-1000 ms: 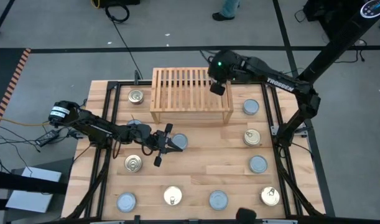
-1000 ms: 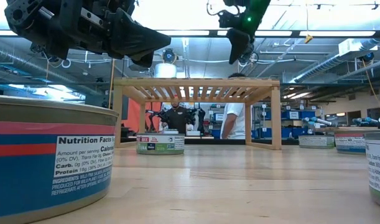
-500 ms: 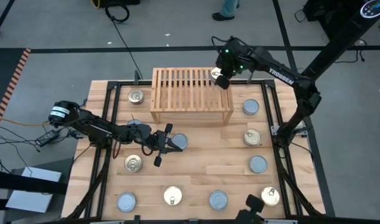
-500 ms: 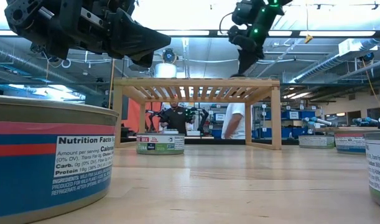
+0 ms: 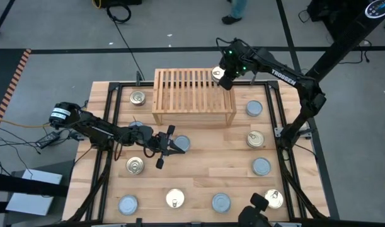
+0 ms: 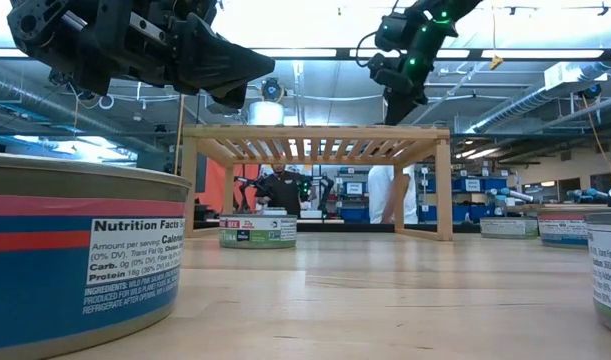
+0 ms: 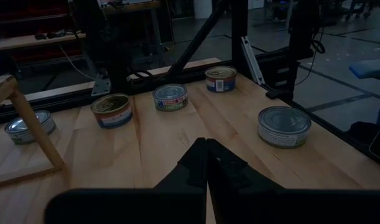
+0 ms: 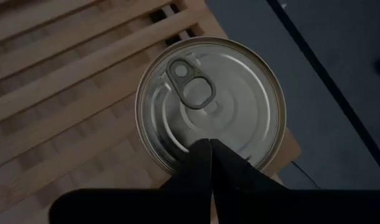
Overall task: Stack canned seafood by type on shelf
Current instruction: Put the blue tuna can on the shelf
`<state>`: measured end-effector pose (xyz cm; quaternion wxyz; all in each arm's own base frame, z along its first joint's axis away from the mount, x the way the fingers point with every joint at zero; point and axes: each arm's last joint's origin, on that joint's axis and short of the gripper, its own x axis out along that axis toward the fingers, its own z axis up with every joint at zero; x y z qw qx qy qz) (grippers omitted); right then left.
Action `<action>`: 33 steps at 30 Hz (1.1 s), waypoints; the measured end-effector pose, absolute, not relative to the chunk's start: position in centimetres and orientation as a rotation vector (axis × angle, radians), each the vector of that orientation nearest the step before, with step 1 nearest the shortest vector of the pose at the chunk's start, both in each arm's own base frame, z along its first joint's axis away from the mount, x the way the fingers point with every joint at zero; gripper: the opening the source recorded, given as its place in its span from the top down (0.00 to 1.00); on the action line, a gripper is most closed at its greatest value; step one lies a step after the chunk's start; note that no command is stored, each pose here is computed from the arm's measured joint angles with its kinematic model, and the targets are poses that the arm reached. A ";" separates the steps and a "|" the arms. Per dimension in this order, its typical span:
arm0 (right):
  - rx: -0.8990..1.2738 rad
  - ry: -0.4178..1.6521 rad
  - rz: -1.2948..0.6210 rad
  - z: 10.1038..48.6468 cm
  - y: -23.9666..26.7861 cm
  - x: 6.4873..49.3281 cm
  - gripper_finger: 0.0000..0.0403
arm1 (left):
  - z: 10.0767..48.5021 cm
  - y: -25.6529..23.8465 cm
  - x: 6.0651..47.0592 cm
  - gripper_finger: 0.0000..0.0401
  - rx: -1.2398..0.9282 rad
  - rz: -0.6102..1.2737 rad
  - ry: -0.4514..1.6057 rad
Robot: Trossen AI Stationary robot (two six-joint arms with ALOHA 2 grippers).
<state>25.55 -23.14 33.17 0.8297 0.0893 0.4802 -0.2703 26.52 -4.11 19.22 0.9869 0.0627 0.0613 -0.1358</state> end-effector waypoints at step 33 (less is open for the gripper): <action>0.237 0.943 -0.657 33.5 -24.9 24.6 0.98 | 19.2 -4.1 26.5 0.98 0.126 -0.273 0.123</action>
